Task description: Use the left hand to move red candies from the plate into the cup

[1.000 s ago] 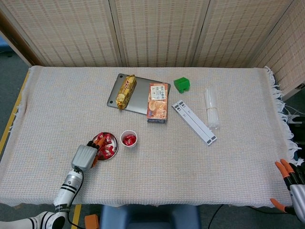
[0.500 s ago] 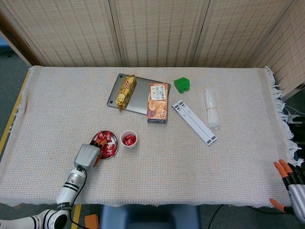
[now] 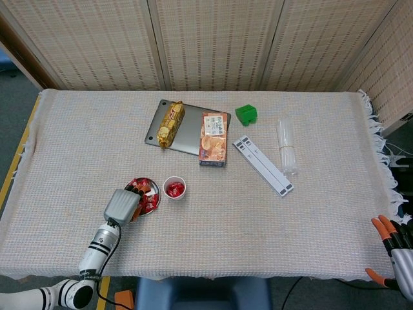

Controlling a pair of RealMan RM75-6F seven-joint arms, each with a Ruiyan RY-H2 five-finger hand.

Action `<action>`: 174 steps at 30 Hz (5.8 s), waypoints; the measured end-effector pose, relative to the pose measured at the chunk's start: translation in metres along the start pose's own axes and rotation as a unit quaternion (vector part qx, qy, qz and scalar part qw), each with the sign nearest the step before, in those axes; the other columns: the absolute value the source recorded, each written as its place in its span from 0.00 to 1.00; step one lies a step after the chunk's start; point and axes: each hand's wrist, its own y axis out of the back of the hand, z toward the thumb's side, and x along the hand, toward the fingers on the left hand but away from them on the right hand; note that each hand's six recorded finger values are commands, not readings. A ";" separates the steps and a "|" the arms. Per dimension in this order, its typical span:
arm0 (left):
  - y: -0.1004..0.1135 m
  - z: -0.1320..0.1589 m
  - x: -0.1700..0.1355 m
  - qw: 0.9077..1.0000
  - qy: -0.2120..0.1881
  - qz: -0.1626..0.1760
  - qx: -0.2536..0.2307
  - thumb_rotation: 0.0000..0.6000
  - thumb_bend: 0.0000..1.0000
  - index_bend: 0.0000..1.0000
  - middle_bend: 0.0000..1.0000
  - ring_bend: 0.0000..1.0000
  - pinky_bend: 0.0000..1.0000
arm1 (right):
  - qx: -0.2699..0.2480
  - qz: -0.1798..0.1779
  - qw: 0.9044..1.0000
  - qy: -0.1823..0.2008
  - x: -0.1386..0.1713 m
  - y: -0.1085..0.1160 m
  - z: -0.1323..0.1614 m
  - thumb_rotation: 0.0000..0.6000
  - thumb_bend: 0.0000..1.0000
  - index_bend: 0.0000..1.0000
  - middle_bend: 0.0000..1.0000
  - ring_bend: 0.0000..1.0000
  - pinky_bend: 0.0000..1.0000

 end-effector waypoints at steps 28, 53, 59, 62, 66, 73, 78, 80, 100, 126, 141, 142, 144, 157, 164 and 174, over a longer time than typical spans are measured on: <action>-0.020 0.010 0.014 0.999 -0.003 -0.028 0.027 1.00 0.34 0.33 0.44 0.42 1.00 | 0.000 0.001 1.000 -0.004 -0.002 0.000 -0.002 1.00 0.04 0.00 0.00 0.00 0.00; -0.020 -0.003 0.007 1.000 0.007 -0.024 0.014 1.00 0.38 0.52 0.57 0.52 1.00 | 0.002 0.005 1.000 -0.002 -0.001 -0.001 0.000 1.00 0.04 0.00 0.00 0.00 0.00; -0.016 -0.002 0.008 1.000 0.007 -0.013 0.007 1.00 0.38 0.56 0.61 0.55 1.00 | 0.002 0.005 1.000 -0.002 -0.001 -0.001 -0.001 1.00 0.04 0.00 0.00 0.00 0.00; -0.013 -0.002 0.008 1.000 0.007 -0.009 0.003 1.00 0.39 0.57 0.62 0.56 1.00 | 0.001 0.005 1.000 -0.002 -0.001 -0.001 -0.001 1.00 0.04 0.00 0.00 0.00 0.00; -0.008 -0.004 0.008 1.000 0.009 -0.004 0.001 1.00 0.41 0.58 0.64 0.58 1.00 | 0.001 0.004 1.000 -0.002 -0.001 -0.001 -0.001 1.00 0.04 0.00 0.00 0.00 0.00; 0.019 -0.004 0.007 0.999 0.007 0.025 -0.021 1.00 0.42 0.59 0.65 0.58 1.00 | -0.001 0.003 1.000 -0.001 -0.001 0.000 -0.001 1.00 0.04 0.00 0.00 0.00 0.00; 0.051 0.005 0.009 0.997 -0.005 0.062 -0.046 1.00 0.42 0.59 0.65 0.58 1.00 | -0.003 0.003 1.000 -0.002 -0.002 0.001 -0.002 1.00 0.04 0.00 0.00 0.00 0.00; 0.066 0.015 0.012 0.995 -0.015 0.078 -0.057 1.00 0.42 0.58 0.64 0.58 1.00 | -0.003 0.004 1.000 -0.003 -0.002 0.001 -0.002 1.00 0.04 0.00 0.00 0.00 0.00; 0.070 0.096 0.058 0.993 -0.070 0.091 -0.027 1.00 0.41 0.45 0.52 0.47 1.00 | -0.010 0.000 1.000 -0.014 -0.003 0.006 -0.010 1.00 0.04 0.00 0.00 0.00 0.00; 0.071 0.076 0.031 0.993 -0.078 0.085 -0.035 1.00 0.38 0.29 0.33 0.36 1.00 | -0.006 0.002 1.000 -0.011 -0.004 0.003 -0.006 1.00 0.04 0.00 0.00 0.00 0.00; 0.048 0.015 -0.023 0.994 -0.036 0.072 -0.069 1.00 0.38 0.23 0.31 0.35 1.00 | -0.004 0.004 1.000 0.002 0.001 0.001 -0.001 1.00 0.04 0.00 0.00 0.00 0.00; 0.040 0.009 -0.030 0.995 -0.030 0.065 -0.072 1.00 0.38 0.24 0.31 0.35 1.00 | -0.004 0.004 1.000 0.005 0.001 0.001 0.000 1.00 0.04 0.00 0.00 0.00 0.00; 0.030 0.002 -0.037 0.996 -0.022 0.057 -0.069 1.00 0.37 0.24 0.33 0.36 1.00 | -0.004 0.005 1.000 0.009 0.002 0.000 0.002 1.00 0.04 0.00 0.00 0.00 0.00; -0.024 -0.035 -0.037 0.999 0.027 0.039 -0.011 1.00 0.38 0.26 0.34 0.36 1.00 | -0.007 0.004 1.000 0.020 0.005 0.002 0.005 1.00 0.04 0.00 0.00 0.00 0.00; -0.039 -0.052 -0.034 0.998 0.045 0.035 0.010 1.00 0.38 0.26 0.35 0.37 1.00 | -0.005 0.003 1.000 0.017 0.006 0.002 0.003 1.00 0.04 0.00 0.00 0.00 0.00; -0.048 -0.060 -0.042 0.998 0.049 0.030 0.004 1.00 0.38 0.26 0.35 0.39 1.00 | -0.002 0.005 1.000 0.015 0.004 0.000 0.004 1.00 0.04 0.00 0.00 0.00 0.00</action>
